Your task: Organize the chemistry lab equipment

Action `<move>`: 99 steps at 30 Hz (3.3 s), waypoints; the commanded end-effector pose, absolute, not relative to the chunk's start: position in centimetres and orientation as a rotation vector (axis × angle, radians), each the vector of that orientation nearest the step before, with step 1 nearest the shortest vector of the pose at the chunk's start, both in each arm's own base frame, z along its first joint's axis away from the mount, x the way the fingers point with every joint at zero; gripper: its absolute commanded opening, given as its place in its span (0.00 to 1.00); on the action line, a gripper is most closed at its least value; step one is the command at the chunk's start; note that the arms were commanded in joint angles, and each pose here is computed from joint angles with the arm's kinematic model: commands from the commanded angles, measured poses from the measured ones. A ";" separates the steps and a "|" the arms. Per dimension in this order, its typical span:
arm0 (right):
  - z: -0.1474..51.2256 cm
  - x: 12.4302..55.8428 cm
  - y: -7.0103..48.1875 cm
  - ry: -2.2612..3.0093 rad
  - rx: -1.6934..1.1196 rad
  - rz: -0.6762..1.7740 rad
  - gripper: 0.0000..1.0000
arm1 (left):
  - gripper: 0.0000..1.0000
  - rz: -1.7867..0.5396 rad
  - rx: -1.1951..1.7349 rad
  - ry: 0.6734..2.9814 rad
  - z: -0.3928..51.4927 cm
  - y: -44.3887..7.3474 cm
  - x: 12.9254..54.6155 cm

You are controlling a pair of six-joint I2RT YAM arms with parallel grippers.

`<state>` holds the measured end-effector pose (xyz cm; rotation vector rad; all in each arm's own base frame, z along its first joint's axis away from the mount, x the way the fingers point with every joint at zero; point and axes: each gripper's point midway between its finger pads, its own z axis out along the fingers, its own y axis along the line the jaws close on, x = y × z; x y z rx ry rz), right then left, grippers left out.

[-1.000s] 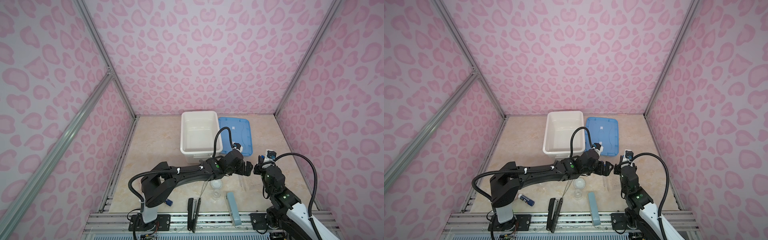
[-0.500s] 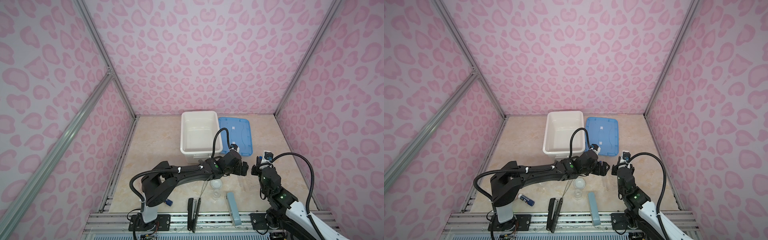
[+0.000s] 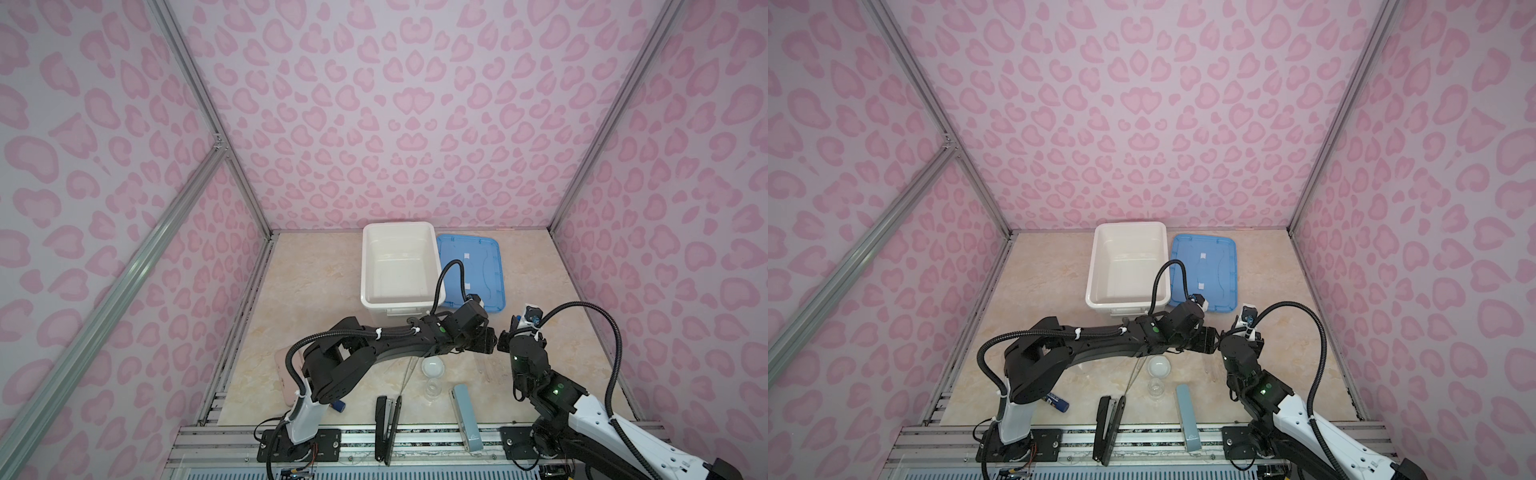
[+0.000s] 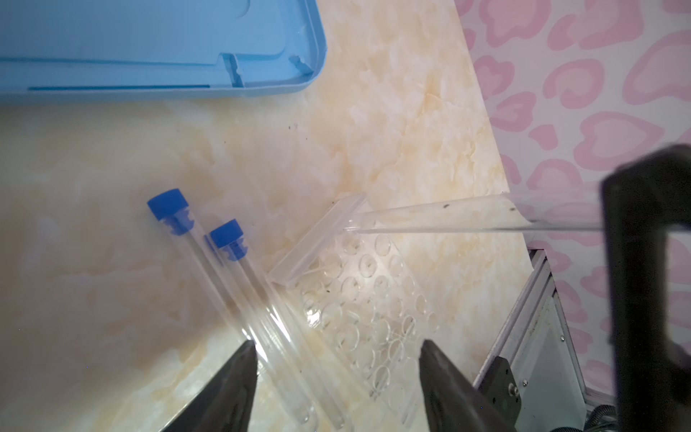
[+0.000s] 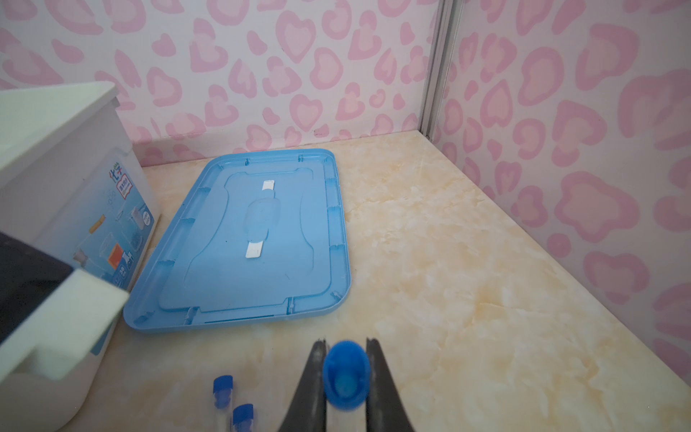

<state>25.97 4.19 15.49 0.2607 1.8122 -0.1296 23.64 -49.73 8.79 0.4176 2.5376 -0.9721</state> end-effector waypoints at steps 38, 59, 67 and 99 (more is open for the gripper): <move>16.2 23.5 0.7 1.870 0.451 0.021 0.97 | 0.72 -0.842 0.421 2.523 9.9 -47.1 24.9; 24.0 25.4 -0.3 2.050 0.465 0.176 0.94 | 0.61 -0.667 0.546 2.543 12.5 -43.8 25.2; 22.2 24.3 2.4 2.137 0.380 0.327 0.94 | 0.54 -0.599 0.500 2.518 10.6 -44.4 24.4; 18.7 19.7 5.8 2.312 0.361 0.574 0.98 | 0.52 -0.515 0.596 2.627 3.0 -47.4 23.2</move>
